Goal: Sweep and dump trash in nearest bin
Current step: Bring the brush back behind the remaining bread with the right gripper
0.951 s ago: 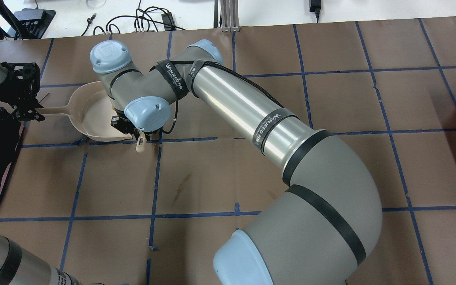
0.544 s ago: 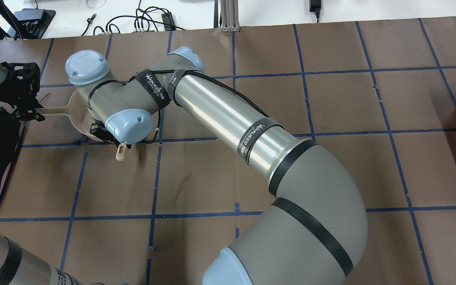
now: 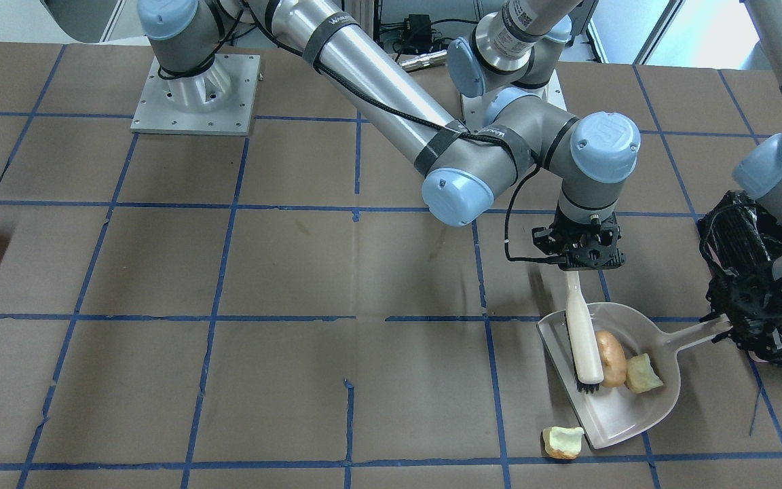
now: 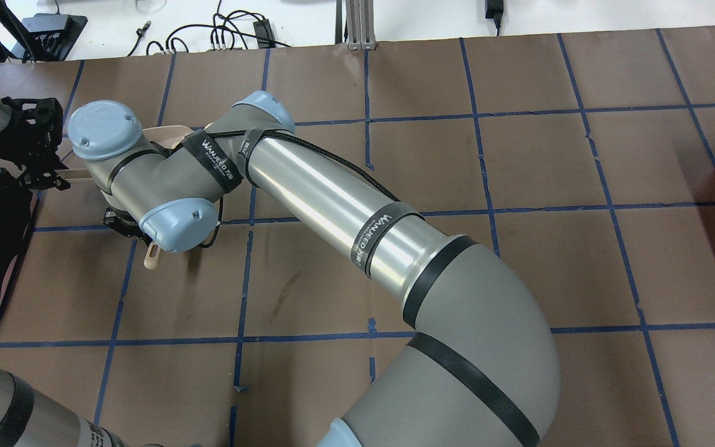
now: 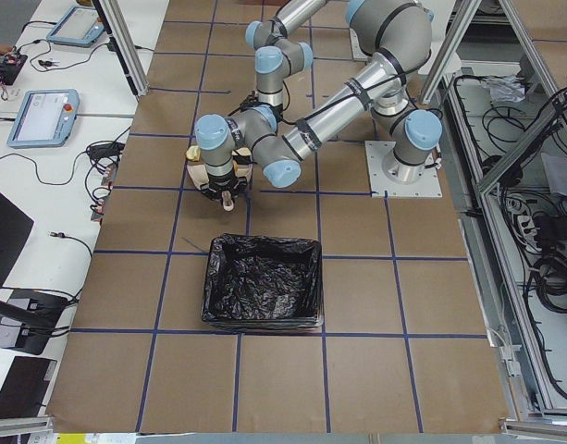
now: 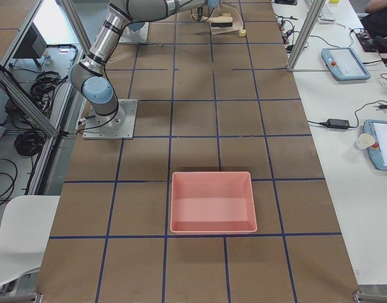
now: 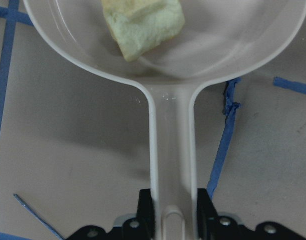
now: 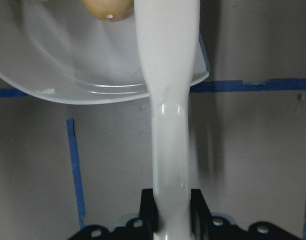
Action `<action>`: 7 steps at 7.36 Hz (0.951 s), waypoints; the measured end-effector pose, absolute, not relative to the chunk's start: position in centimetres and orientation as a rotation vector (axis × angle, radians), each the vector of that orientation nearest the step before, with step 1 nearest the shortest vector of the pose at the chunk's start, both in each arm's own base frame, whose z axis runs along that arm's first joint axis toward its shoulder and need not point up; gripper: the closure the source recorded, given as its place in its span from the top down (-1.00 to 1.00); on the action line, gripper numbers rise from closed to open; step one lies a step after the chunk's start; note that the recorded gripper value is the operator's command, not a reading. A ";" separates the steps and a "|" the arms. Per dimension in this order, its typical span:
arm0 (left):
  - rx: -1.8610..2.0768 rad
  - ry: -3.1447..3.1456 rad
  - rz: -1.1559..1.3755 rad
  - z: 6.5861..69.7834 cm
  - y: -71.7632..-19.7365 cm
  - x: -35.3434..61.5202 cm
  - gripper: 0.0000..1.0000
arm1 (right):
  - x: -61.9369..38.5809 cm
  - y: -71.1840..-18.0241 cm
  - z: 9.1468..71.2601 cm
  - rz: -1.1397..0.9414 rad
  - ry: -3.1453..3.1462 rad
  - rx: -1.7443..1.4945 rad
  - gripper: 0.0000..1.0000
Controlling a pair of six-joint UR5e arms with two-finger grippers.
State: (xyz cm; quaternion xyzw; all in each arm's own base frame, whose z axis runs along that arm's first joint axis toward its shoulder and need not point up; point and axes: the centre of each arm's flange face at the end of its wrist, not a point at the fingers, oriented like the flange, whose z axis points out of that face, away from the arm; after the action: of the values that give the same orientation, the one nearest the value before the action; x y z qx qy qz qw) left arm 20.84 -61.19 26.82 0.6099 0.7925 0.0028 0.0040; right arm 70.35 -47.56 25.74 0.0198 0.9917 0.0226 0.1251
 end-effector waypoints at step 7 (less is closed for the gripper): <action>1.913 2.486 -0.031 26.8 -61.1 20.6 -0.99 | 63.0 -53.8 27.6 0.026 2.974 -0.033 -0.48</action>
State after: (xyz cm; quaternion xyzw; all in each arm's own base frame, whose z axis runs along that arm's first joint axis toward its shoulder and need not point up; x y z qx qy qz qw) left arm 20.62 -61.13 26.75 0.6098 0.7925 -0.0100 0.0024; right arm 63.02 -53.84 27.61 -0.0110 0.9964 0.0087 0.0836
